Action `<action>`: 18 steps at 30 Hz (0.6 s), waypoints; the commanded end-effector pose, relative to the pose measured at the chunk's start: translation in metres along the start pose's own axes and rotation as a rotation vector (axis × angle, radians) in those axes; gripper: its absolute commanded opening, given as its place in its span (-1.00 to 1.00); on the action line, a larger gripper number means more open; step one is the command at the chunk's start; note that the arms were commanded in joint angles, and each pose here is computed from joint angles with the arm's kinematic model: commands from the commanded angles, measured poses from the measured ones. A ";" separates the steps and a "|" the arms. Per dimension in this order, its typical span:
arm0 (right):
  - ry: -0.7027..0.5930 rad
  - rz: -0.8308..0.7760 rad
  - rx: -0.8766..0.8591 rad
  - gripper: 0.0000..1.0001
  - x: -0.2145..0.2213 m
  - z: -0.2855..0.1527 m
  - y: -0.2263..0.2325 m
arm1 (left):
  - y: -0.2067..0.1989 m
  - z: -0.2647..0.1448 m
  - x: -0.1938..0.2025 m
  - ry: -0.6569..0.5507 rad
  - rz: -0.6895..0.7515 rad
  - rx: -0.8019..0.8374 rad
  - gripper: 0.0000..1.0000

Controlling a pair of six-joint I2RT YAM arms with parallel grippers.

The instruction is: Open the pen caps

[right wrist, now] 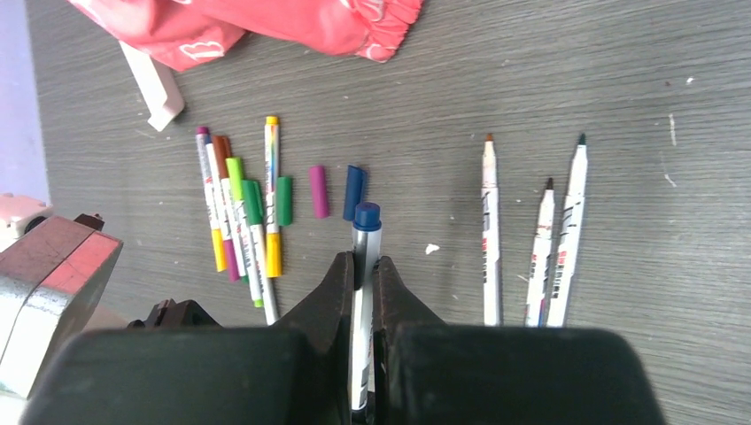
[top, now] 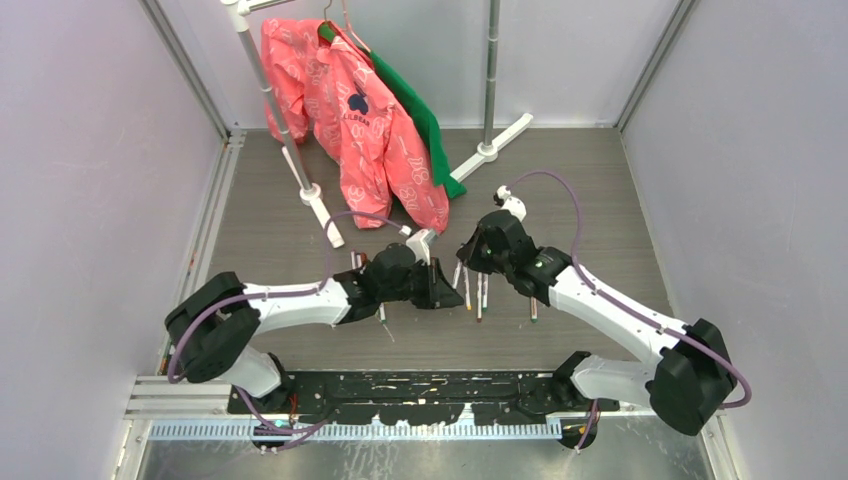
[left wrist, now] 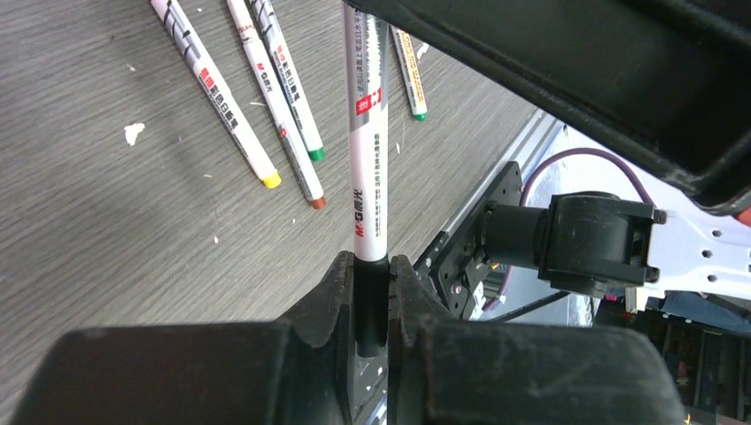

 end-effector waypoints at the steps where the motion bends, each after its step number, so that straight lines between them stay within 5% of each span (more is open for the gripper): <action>1: -0.075 0.042 -0.115 -0.96 -0.017 -0.014 0.022 | -0.042 -0.024 -0.006 -0.028 0.074 0.132 -1.00; 4: -0.066 0.038 -0.160 -0.62 -0.010 -0.017 0.029 | -0.047 -0.032 -0.005 -0.034 0.096 0.128 -1.00; 8: -0.063 0.037 -0.180 -0.47 -0.004 -0.020 0.036 | -0.052 -0.035 0.002 -0.023 0.120 0.116 -1.00; 16: -0.076 0.035 -0.190 -0.45 0.001 -0.026 0.041 | -0.058 -0.035 0.009 -0.015 0.142 0.109 -1.00; 18: -0.085 0.039 -0.184 -0.72 0.002 -0.027 0.038 | -0.057 -0.036 0.010 -0.016 0.149 0.092 -1.00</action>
Point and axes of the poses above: each gripper's point midway between its finger pads, its own z axis out along the fingers, its own y axis along the line the jaws close on, x = y × z, the point moved 2 cm from there along -z, back along the fingers, and after that the axes turned 8 degrees about -z, right-handed, at the moved point
